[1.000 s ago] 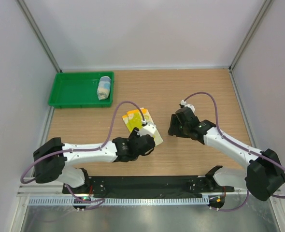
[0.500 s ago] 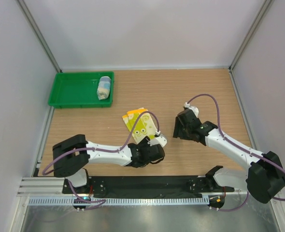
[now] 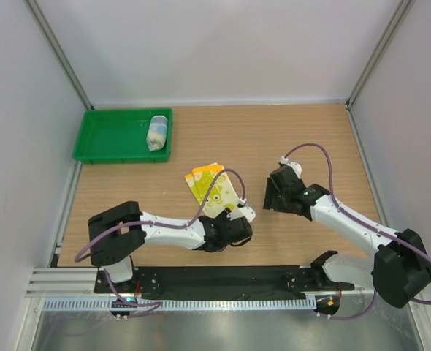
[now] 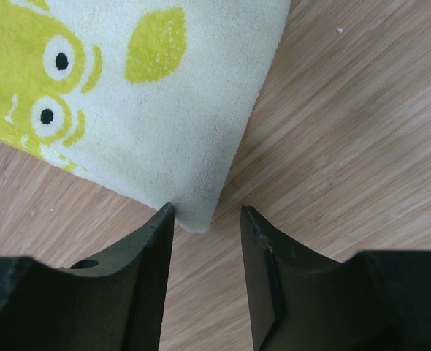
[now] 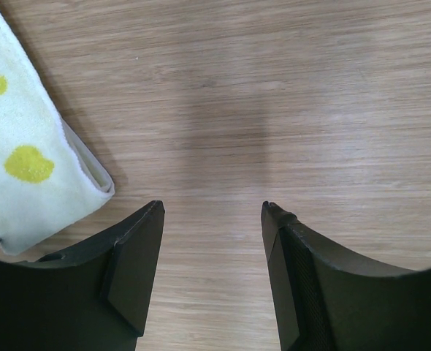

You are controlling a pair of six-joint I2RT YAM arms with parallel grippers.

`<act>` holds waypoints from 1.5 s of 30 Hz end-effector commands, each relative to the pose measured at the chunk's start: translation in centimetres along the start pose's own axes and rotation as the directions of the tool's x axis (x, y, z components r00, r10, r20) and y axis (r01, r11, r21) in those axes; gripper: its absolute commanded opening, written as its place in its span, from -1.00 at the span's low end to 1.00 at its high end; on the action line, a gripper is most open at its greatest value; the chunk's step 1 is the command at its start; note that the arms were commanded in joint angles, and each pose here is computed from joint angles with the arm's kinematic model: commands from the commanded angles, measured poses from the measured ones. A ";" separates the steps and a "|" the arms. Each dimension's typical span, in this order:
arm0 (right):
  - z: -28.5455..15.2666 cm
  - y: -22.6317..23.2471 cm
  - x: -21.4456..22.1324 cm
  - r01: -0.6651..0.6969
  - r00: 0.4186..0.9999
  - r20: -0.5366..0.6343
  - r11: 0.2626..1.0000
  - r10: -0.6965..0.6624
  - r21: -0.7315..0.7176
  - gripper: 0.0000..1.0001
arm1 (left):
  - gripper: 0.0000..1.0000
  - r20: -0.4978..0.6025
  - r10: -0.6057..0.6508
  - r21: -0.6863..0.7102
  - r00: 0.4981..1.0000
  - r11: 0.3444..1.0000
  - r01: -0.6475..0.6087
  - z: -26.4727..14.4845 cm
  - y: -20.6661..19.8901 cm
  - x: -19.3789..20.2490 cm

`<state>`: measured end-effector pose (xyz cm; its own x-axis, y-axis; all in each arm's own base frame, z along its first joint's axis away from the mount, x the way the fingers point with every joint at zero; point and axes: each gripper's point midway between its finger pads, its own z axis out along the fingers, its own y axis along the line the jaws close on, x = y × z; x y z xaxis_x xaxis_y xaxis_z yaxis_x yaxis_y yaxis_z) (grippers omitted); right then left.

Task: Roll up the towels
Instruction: Roll the towel

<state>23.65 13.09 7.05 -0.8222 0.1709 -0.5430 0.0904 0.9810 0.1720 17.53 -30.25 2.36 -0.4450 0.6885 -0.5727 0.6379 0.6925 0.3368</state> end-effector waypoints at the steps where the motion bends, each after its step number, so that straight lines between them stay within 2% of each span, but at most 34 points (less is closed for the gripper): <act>1: 0.2 0.1 -0.4 0.010 1.000 0.016 1.000 -0.010 -0.007 0.25 | -0.18 0.012 -0.034 0.006 0.999 0.999 0.034 0.7 -0.1 -0.4; 3: 0.2 0.2 -0.5 0.007 1.000 0.015 1.000 -0.007 -0.011 0.25 | -0.23 0.005 -0.037 0.010 0.999 0.999 0.037 0.9 -0.1 -0.2; 5: 0.1 0.4 -0.5 0.006 1.000 0.013 1.000 -0.006 -0.021 0.25 | -0.37 -0.005 -0.041 0.015 0.999 0.999 0.041 1.1 0.1 0.1; 6: 0.1 0.8 -0.3 0.006 1.000 0.001 0.999 -0.006 -0.044 0.25 | -0.51 0.000 -0.047 0.016 0.999 0.999 0.047 1.0 0.1 0.0; 8: 0.0 2.1 -0.2 0.013 1.000 -0.008 0.993 -0.014 -0.119 0.25 | -0.62 0.000 -0.054 0.023 0.999 0.998 0.054 1.0 0.2 0.1; 10: -0.5 4.9 0.5 0.002 0.999 -0.050 0.962 -0.016 -0.272 0.29 | -0.84 0.020 -0.072 0.035 0.997 0.997 0.071 0.6 0.3 -0.4; 13: -0.8 7.5 1.5 -0.032 0.993 -0.114 0.915 -0.015 -0.403 0.31 | -1.00 0.028 -0.084 0.050 0.996 0.995 0.083 0.3 0.4 -0.5; 19: 0.8 9.7 2.5 -0.120 0.979 -0.204 0.873 0.024 -0.473 0.30 | -0.99 0.047 -0.107 0.072 0.993 0.992 0.104 -0.4 0.5 -0.9; 26: 3.5 9.2 4.6 -0.170 0.957 -0.285 0.891 0.048 -0.420 0.27 | -1.00 0.068 -0.143 0.086 0.987 0.987 0.137 -1.2 0.9 -1.2; 36: 4.7 7.8 6.4 -0.172 0.948 -0.313 0.915 0.054 -0.365 -0.13 | -0.99 0.088 -0.218 0.130 0.972 0.970 0.206 -2.1 1.9 -2.0; 37: 4.6 7.8 6.4 -0.170 0.948 -0.313 0.916 0.051 -0.364 -0.22 | -0.99 0.092 -0.228 0.134 0.969 0.967 0.215 -2.2 2.0 -2.1; 41: 4.6 7.7 6.1 -0.163 0.949 -0.312 0.922 0.048 -0.352 -0.79 | -0.99 0.099 -0.254 0.154 0.962 0.959 0.238 -2.7 2.3 -2.5; 43: 4.3 7.7 5.7 -0.155 0.951 -0.307 0.924 0.044 -0.348 -0.91 | -0.99 0.099 -0.260 0.166 0.960 0.956 0.242 -2.9 2.3 -2.6; 45: 4.1 7.6 5.4 -0.143 0.954 -0.298 0.928 0.037 -0.343 -0.94 | -0.99 0.093 -0.262 0.174 0.961 0.954 0.243 -3.1 2.2 -2.6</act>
<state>21.75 22.52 1.59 -0.9537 0.1857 -0.2364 0.0225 0.8283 0.5598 18.11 -29.30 5.71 -0.5345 0.5041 -0.6784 0.6131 0.7838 0.0994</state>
